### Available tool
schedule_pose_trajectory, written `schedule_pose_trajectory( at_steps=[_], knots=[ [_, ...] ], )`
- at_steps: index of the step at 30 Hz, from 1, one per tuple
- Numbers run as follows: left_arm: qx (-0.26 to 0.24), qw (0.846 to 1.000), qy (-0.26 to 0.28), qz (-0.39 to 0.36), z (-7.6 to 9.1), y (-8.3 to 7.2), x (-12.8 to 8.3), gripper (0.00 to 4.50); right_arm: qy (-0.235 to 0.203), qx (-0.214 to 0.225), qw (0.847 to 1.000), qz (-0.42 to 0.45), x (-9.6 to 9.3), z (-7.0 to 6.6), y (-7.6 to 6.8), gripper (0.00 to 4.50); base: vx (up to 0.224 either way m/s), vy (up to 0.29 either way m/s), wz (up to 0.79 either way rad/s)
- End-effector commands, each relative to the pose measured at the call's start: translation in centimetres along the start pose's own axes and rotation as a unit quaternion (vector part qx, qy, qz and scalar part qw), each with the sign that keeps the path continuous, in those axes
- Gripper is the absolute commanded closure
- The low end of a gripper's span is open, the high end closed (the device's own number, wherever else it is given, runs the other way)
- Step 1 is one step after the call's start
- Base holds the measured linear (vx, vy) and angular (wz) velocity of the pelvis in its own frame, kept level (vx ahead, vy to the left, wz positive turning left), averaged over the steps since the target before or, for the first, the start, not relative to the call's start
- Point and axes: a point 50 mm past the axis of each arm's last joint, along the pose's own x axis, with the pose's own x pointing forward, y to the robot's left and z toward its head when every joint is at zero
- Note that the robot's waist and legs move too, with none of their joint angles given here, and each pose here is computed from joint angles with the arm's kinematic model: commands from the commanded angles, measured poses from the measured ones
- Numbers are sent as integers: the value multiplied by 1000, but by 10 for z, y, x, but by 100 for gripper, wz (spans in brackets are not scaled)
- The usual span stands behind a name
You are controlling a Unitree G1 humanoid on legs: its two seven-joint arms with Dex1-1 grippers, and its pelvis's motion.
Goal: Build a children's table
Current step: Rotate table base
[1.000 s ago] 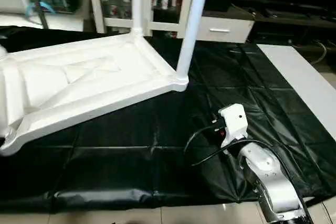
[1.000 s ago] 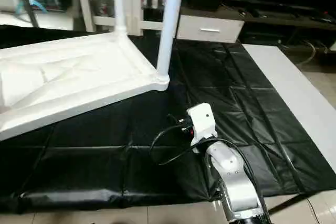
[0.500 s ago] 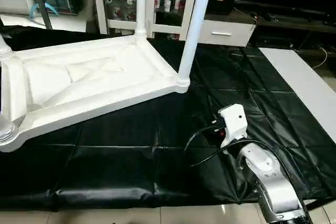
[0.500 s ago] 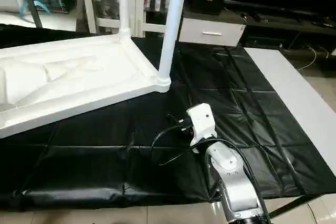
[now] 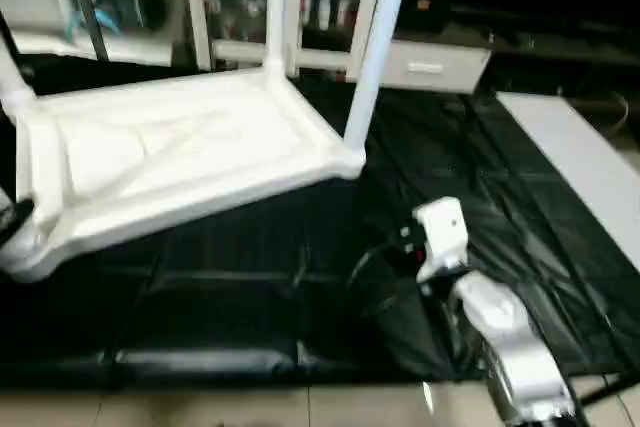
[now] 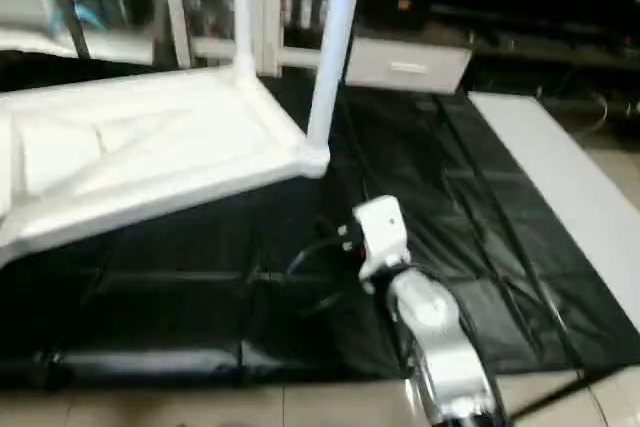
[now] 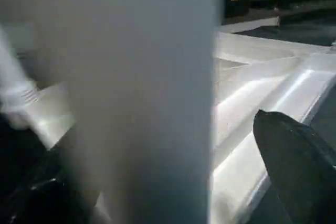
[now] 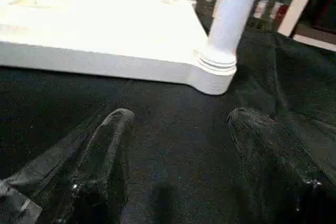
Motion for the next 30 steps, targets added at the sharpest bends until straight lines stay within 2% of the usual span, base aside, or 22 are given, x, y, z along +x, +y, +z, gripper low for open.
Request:
schedule_pose_trajectory(
  at_steps=[1, 2, 3, 4, 5, 6, 7, 8, 9, 10, 12, 14, 16, 18, 19, 20, 21, 22, 24, 27, 30],
  knots=[
    [-17, 999, -4, -46, 0, -12, 15, 3, -4, -6, 1000, -11, -4, 2, -5, 142, 0, 0, 0],
    [-33, 996, -11, -77, 2, -20, 23, 3, -3, -6, 1000, -13, -5, 1, -5, 142, 0, 0, 0],
    [-33, 996, -11, -77, 2, -20, 23, 3, -3, -6, 1000, -13, -5, 1, -5, 142, 0, 0, 0],
    [-66, 985, -19, -161, 7, -45, 40, 3, -1, -8, 1000, -14, -7, -1, -6, 142, 0, 0, 0],
    [-66, 985, -19, -161, 7, -45, 40, 3, -1, -8, 1000, -14, -7, -1, -6, 142, 0, 0, 0],
    [-82, 974, -17, -209, 10, -60, 47, 3, 0, -9, 1000, -15, -9, -1, -8, 142, 0, 0, 0],
    [-82, 974, -17, -209, 10, -60, 47, 3, 0, -9, 1000, -15, -9, -1, -8, 142, 0, 0, 0],
    [-95, 959, -17, -265, 13, -79, 56, 3, 4, -13, 1000, -13, -10, -2, -10, 142, 0, 0, 0],
    [-107, 936, -16, -334, 19, -104, 67, 3, 8, -18, 1000, -13, -13, -2, -15, 142, 0, 0, 0],
    [-110, 930, -16, -352, 20, -110, 70, 3, 9, -20, 1000, -13, -13, -2, -16, 142, 0, 0, 0],
    [-101, 898, -15, -429, 27, -144, 87, 3, 16, -28, 999, -7, -17, -3, -22, 142, 0, 0, 0],
    [-81, 883, -22, -461, 31, -165, 102, 3, 17, -30, 999, -9, -20, -2, -27, 142, 0, 0, 0],
    [-65, 879, -32, -472, 34, -180, 115, 3, 13, -31, 999, -13, -21, 0, -31, 142, 0, 0, 0],
    [-40, 885, -49, -462, 35, -202, 139, 3, 5, -27, 1000, -5, -23, 4, -32, 142, 0, 0, 0],
    [-40, 885, -49, -462, 35, -202, 139, 3, 5, -27, 1000, -5, -23, 4, -32, 142, 0, 0, 0],
    [-28, 895, -52, -443, 34, -216, 157, 3, -8, -13, 1000, 18, -25, 8, -29, 142, 0, 0, 0],
    [-28, 895, -52, -443, 34, -216, 157, 3, -8, -13, 1000, 18, -25, 8, -29, 142, 0, 0, 0],
    [-4, 905, -61, -422, 37, -229, 171, 3, -23, -1, 998, 53, -29, 14, -25, 142, 0, 0, 0],
    [18, 917, -61, -394, 41, -245, 188, 3, -41, 24, 988, 148, -42, 25, -15, 142, 0, 0, 0],
    [25, 920, -57, -388, 43, -252, 192, 3, -39, 27, 980, 195, -49, 29, -11, 142, 0, 0, 0],
    [51, 914, -59, -398, 47, -269, 198, 3, -13, 8, 971, 237, -57, 32, -13, 142, 0, 0, 0]
  ],
)
